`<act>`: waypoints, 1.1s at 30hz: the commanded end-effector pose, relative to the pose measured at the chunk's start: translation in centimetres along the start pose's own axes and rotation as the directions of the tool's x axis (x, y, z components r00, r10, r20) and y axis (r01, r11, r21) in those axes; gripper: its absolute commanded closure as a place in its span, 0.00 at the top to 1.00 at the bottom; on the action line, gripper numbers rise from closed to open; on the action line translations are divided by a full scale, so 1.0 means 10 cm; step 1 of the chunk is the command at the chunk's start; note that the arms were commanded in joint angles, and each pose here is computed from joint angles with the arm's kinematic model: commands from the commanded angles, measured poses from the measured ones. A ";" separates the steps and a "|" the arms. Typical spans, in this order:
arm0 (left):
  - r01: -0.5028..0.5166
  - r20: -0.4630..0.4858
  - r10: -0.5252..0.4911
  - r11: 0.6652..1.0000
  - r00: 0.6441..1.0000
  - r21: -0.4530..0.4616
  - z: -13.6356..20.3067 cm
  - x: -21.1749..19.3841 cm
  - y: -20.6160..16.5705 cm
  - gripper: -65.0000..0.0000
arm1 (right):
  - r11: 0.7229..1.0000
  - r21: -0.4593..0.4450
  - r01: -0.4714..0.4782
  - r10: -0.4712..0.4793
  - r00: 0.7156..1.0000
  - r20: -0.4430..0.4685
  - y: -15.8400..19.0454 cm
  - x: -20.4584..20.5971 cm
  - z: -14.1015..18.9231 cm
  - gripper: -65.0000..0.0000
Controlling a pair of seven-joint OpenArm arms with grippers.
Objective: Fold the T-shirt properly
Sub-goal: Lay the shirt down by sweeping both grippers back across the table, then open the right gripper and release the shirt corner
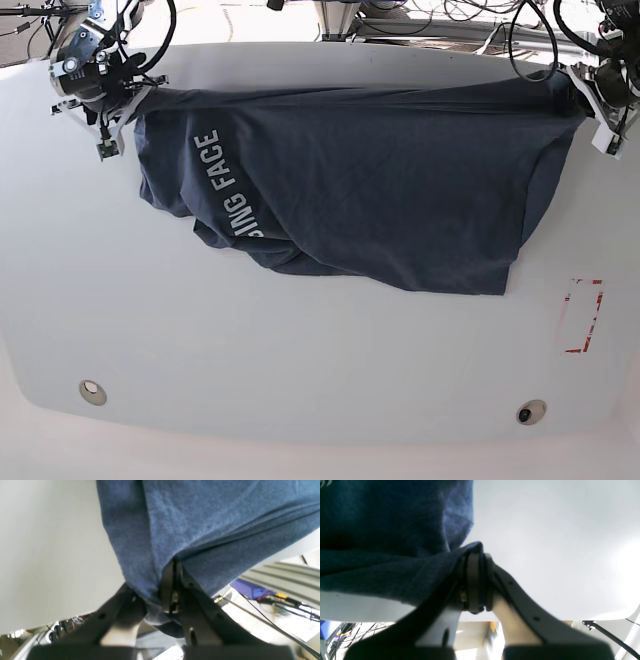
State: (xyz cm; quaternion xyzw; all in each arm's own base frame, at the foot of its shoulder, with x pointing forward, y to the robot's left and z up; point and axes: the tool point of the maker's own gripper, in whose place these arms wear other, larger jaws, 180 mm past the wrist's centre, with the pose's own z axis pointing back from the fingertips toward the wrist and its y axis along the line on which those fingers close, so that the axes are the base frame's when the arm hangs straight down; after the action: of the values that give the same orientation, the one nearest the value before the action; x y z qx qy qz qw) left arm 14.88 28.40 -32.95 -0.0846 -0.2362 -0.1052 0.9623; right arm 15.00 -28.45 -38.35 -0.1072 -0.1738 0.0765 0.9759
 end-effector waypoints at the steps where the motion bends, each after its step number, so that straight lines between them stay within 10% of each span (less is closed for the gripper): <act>1: 0.018 -0.015 -0.017 0.998 1.000 0.053 0.08 -0.01 0.12 0.00 | 0.999 -0.052 -0.003 0.001 1.000 -0.023 -0.11 -0.06 0.04 0.00; 22: 0.012 -0.024 -0.011 0.998 1.000 0.055 0.09 -0.04 0.13 0.00 | 0.999 -0.037 -0.004 0.001 0.998 -0.068 -0.05 -0.25 0.03 0.03; 33: 0.016 -0.024 -0.014 0.998 1.000 0.054 0.09 -0.03 0.13 0.00 | 1.000 -0.016 0.017 -0.019 0.997 -0.075 0.04 -0.30 0.03 0.95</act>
State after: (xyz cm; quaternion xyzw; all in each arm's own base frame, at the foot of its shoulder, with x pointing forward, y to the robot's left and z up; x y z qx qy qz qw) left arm 14.08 29.67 -33.23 -0.0602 -0.2172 -0.1002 0.9691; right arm 11.66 -28.43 -39.72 -0.1102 -0.1271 0.0638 0.9837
